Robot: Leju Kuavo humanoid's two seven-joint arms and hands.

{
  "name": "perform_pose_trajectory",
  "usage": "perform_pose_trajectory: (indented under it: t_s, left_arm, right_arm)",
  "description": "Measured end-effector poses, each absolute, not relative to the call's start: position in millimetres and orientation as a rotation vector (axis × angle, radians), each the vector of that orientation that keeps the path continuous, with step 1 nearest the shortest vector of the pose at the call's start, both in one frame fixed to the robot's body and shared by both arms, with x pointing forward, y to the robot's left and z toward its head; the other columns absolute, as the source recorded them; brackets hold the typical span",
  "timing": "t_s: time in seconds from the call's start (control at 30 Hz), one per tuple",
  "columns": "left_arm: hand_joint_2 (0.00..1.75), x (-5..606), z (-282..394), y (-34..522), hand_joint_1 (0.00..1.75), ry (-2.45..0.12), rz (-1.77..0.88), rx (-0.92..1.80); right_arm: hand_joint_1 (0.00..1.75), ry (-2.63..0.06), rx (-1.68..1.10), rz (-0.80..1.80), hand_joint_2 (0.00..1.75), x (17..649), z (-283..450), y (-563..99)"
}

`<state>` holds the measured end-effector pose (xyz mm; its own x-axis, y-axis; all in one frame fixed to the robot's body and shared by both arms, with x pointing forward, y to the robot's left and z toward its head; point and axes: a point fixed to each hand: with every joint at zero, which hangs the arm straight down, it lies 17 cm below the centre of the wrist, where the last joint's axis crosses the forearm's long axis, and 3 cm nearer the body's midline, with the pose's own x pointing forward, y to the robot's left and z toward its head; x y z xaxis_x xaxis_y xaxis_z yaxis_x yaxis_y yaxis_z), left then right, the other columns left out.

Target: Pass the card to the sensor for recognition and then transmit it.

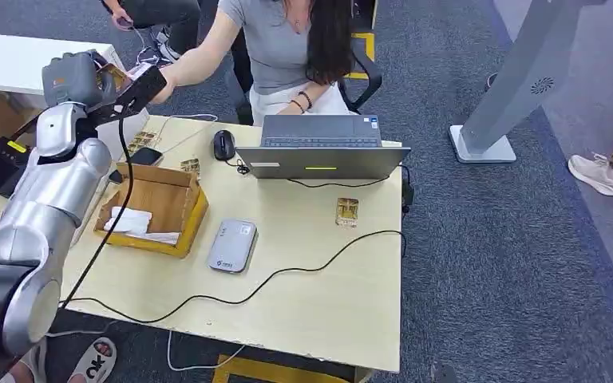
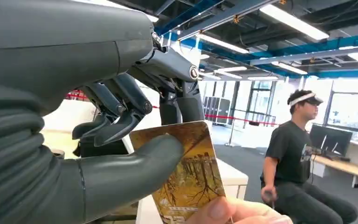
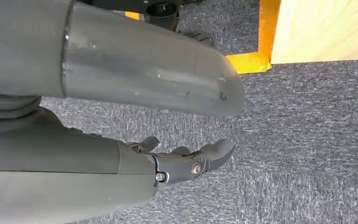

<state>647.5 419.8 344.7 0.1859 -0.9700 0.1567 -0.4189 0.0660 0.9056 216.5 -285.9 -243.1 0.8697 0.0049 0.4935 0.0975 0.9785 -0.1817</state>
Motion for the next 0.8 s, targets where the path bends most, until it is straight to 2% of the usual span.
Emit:
perform_pose_trajectory:
  t_s: [0.1,0.13,0.37,0.63,0.8]
  left_arm:
    - [1.75,648,340,421,1.75,-1.380,-0.735,1.506]
    - [1.75,648,338,422,0.00,-1.377,-0.735,1.505]
    - [1.75,638,343,420,0.00,-1.487,-0.680,1.538]
    - [1.75,603,306,407,0.00,-1.658,-0.648,1.444]
    - [1.75,573,287,402,0.00,-1.821,-0.525,1.202]
  right_arm:
    - [0.00,-0.516,-0.202,-0.046,0.00,217,-243,-284]
    - [0.00,-0.516,-0.202,-0.045,0.00,217,-243,-284]
    - [0.00,-0.516,-0.203,-0.049,0.00,217,-243,-284]
    - [0.00,-0.510,-0.209,-0.069,0.00,205,-246,-286]
    - [0.00,-0.516,-0.209,-0.083,0.00,202,-247,-286]
